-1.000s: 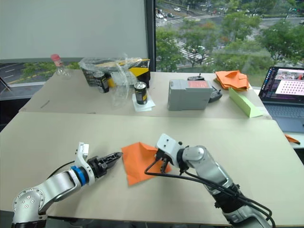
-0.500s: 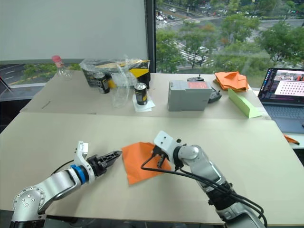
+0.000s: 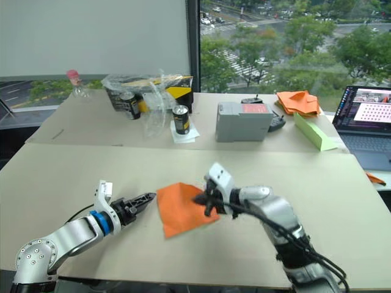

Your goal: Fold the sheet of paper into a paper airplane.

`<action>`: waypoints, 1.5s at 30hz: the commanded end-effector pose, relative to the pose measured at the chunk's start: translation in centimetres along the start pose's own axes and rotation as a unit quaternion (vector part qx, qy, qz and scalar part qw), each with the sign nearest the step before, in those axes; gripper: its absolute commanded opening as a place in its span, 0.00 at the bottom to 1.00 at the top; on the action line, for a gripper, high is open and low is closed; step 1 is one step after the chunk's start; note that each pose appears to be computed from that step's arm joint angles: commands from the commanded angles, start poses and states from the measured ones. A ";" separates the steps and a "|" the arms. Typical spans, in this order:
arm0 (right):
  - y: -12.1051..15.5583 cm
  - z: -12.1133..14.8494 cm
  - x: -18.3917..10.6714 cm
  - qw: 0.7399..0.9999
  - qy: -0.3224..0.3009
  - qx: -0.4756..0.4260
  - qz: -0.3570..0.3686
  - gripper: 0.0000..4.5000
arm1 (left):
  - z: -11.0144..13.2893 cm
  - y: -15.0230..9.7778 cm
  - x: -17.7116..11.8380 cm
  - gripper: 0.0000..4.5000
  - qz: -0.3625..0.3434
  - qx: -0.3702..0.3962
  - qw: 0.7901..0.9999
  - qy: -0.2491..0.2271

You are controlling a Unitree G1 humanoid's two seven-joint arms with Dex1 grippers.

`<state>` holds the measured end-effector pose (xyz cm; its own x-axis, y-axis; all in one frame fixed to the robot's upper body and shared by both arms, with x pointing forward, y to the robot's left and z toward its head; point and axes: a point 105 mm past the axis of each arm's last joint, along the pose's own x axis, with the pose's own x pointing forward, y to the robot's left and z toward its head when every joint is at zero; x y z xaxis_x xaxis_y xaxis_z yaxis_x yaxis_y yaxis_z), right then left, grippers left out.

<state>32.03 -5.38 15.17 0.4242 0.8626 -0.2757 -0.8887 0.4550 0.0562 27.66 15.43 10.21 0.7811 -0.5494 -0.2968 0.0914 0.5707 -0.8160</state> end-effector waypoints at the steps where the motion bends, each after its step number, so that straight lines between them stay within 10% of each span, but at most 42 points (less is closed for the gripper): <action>1: -1.9 1.7 -0.5 0.998 -0.040 0.030 -0.038 0.00 | 0.4 -0.7 -0.3 0.55 -0.015 0.007 1.000 -0.008; 17: -0.3 -4.2 1.9 0.998 0.057 -0.024 -0.023 0.00 | 0.0 -0.3 -0.8 0.55 -0.005 0.009 1.000 -0.002; 38: -0.3 -4.6 1.7 0.997 0.062 -0.033 -0.040 0.00 | 0.2 2.8 -0.3 0.55 0.061 -0.003 0.998 0.016; 45: -0.1 -4.8 1.6 0.997 0.063 -0.030 -0.042 0.00 | 0.8 2.8 -0.4 0.95 0.062 0.031 0.997 0.022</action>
<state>32.07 -5.27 9.12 0.4716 0.7741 -0.4224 -0.8567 0.5157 -0.0114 28.02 16.20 10.08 0.7526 -0.5668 -0.3352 0.1107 0.6107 -0.7841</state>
